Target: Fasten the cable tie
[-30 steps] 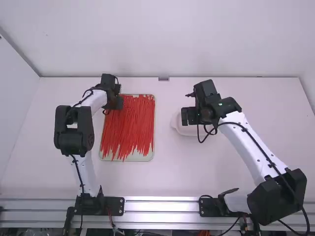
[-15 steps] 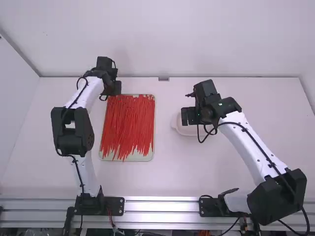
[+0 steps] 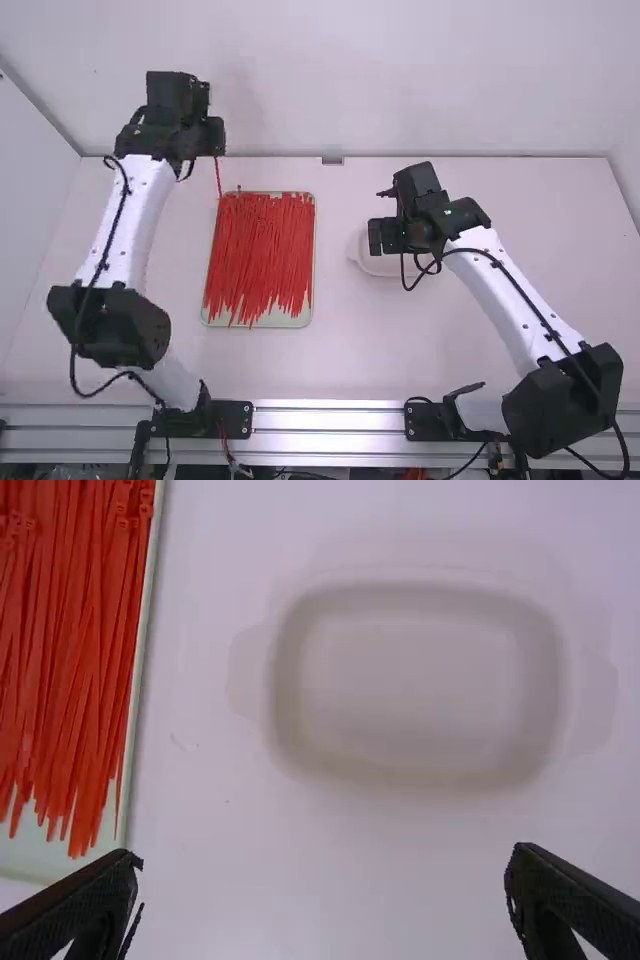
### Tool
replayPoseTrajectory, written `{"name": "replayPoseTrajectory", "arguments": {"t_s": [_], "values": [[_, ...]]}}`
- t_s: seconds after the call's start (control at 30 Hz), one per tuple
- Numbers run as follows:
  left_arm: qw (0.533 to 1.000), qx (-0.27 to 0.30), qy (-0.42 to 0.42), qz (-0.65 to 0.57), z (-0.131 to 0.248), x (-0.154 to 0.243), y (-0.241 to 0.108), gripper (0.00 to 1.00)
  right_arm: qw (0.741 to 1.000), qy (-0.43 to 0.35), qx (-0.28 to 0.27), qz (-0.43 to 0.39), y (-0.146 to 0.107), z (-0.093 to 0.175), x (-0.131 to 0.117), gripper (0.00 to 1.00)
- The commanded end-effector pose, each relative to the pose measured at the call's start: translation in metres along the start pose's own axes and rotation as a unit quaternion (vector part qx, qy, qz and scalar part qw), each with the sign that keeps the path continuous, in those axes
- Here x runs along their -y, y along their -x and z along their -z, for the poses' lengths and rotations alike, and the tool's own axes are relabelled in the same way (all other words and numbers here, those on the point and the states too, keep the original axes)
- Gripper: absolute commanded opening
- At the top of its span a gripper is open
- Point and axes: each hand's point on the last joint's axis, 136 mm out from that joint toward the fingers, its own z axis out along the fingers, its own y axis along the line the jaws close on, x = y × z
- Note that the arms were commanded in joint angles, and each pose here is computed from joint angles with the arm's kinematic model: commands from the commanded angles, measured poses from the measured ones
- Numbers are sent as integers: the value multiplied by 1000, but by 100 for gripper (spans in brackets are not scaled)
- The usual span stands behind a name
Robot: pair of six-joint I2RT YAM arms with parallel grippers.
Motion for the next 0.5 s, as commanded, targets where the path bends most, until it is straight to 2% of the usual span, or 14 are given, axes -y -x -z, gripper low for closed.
{"name": "replayPoseTrajectory", "arguments": {"t_s": [0.0, 0.23, 0.47], "values": [[999, 46, -2, 2, 43, 3, 24, 2, 1000, -1, -6, 5, -3, -4, 0, 98], [996, 85, -8, 17, 100, 4, 30, 2, 1000, 2, 6, 10, 3, -4, -2, 98], [993, 116, -10, 28, 138, 3, 7, 2, 1000, 6, 17, 14, 8, -4, -4, 98]]}}
